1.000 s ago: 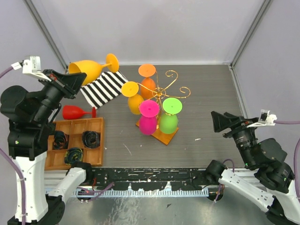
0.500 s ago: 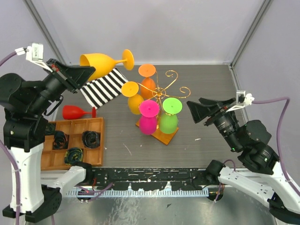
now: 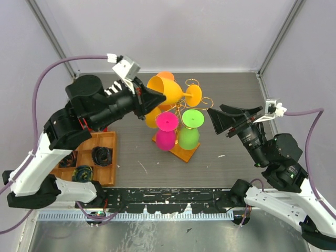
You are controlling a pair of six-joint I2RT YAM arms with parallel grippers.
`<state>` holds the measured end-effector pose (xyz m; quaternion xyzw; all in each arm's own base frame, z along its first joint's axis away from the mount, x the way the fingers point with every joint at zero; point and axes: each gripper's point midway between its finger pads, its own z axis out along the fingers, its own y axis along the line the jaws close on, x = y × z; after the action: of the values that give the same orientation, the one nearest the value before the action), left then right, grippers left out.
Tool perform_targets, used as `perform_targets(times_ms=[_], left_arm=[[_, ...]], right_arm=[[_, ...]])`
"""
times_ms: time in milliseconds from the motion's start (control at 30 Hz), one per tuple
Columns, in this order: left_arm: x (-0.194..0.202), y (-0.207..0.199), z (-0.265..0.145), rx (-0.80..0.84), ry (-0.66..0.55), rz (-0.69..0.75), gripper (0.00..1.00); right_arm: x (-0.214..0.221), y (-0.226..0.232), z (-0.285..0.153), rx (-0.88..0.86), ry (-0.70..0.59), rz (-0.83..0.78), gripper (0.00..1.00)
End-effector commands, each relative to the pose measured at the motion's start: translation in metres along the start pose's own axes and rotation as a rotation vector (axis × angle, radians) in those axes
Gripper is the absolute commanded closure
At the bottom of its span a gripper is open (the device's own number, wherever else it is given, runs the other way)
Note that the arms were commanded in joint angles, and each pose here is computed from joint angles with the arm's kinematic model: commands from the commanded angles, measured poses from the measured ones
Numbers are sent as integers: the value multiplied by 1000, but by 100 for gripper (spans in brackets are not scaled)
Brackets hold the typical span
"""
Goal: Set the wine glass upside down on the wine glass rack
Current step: Adjust the wine glass.
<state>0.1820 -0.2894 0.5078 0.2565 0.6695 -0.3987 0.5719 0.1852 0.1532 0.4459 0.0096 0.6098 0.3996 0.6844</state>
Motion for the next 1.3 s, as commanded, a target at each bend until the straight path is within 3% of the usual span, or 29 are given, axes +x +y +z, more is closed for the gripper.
perform_targets(times_ms=[0, 167, 567, 767, 1133, 1200, 1267], left_arm=[[-30, -8, 1, -48, -109, 76, 100], [-16, -32, 21, -19, -75, 121, 100], [-14, -78, 19, 74, -82, 149, 100], [-9, -91, 18, 105, -75, 167, 100], [-5, -97, 12, 130, -104, 200, 100], [-5, -99, 10, 142, -104, 200, 98], [-4, -99, 8, 152, -104, 200, 86]], right_arm=[[-22, -1, -4, 11, -87, 30, 25], [-23, -6, -6, 36, -97, 31, 32], [-17, -30, -4, 174, -73, 5, 44], [-12, -26, -1, 151, -63, 14, 51], [-15, -21, -3, 126, -72, 29, 98], [-18, -22, -5, 130, -82, 30, 99], [-22, -22, -6, 132, -94, 33, 99]])
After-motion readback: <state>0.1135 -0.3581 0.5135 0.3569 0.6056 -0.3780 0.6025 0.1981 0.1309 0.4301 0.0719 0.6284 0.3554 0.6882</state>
